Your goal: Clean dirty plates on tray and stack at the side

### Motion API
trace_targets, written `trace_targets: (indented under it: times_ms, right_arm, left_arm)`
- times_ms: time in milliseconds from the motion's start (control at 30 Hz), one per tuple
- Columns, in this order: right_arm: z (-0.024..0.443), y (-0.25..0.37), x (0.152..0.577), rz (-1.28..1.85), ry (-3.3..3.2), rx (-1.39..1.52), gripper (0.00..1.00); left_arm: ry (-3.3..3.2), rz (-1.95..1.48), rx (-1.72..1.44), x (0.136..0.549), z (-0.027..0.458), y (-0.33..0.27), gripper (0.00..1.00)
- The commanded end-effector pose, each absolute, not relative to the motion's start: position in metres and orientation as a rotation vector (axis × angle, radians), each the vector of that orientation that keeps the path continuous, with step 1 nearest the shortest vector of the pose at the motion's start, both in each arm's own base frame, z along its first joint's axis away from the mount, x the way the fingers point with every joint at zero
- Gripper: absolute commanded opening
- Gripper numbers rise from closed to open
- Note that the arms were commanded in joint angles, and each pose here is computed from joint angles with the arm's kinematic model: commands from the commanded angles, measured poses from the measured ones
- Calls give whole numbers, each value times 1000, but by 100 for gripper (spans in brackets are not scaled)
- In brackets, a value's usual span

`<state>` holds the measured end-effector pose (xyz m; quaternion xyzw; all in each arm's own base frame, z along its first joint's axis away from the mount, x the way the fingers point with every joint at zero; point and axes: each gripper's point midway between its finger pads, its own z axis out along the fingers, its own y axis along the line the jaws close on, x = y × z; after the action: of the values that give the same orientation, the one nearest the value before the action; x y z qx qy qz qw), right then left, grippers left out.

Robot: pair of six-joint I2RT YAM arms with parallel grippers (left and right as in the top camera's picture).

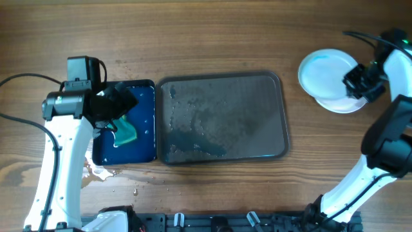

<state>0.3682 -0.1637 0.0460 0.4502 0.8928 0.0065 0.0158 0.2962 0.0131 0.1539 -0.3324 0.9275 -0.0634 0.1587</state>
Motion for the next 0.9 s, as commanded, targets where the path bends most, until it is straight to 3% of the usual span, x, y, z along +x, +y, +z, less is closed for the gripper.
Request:
trace_targets:
  times_ms: [0, 167, 200, 233, 367, 433, 500, 533, 633, 867]
  right_arm:
    - [31, -191, 346, -70, 2763, 1495, 4]
    - [25, -214, 326, -93, 2708, 1619, 4]
    - [25, -214, 326, -90, 2710, 1615, 10]
    - [25, -209, 330, -43, 2729, 1579, 34]
    - [25, -188, 347, 36, 2792, 1423, 44]
    - [27, -176, 357, 36, 2833, 1308, 71]
    - [30, -169, 364, 36, 2850, 1252, 75]
    - [38, -162, 371, 34, 2855, 1186, 81]
    - [78, -147, 391, 19, 2788, 1011, 90]
    - [234, -73, 405, 37, 2490, 518, 91]
  left_arm:
    - [2651, -239, -941, 301, 157, 5, 100]
    - [2653, -239, -942, 301, 157, 5, 100]
    - [2653, -239, -942, 301, 157, 5, 100]
    - [2651, -240, -942, 301, 157, 5, 100]
    - [2652, -239, -942, 301, 157, 5, 100]
    - [2652, -239, -942, 301, 157, 5, 100]
    - [2653, -239, -942, 301, 157, 5, 100]
    - [2652, -239, -941, 301, 157, 5, 100]
    - [2653, -237, -929, 301, 157, 5, 100]
    - [2542, -263, -742, 296, 198, 1, 100]
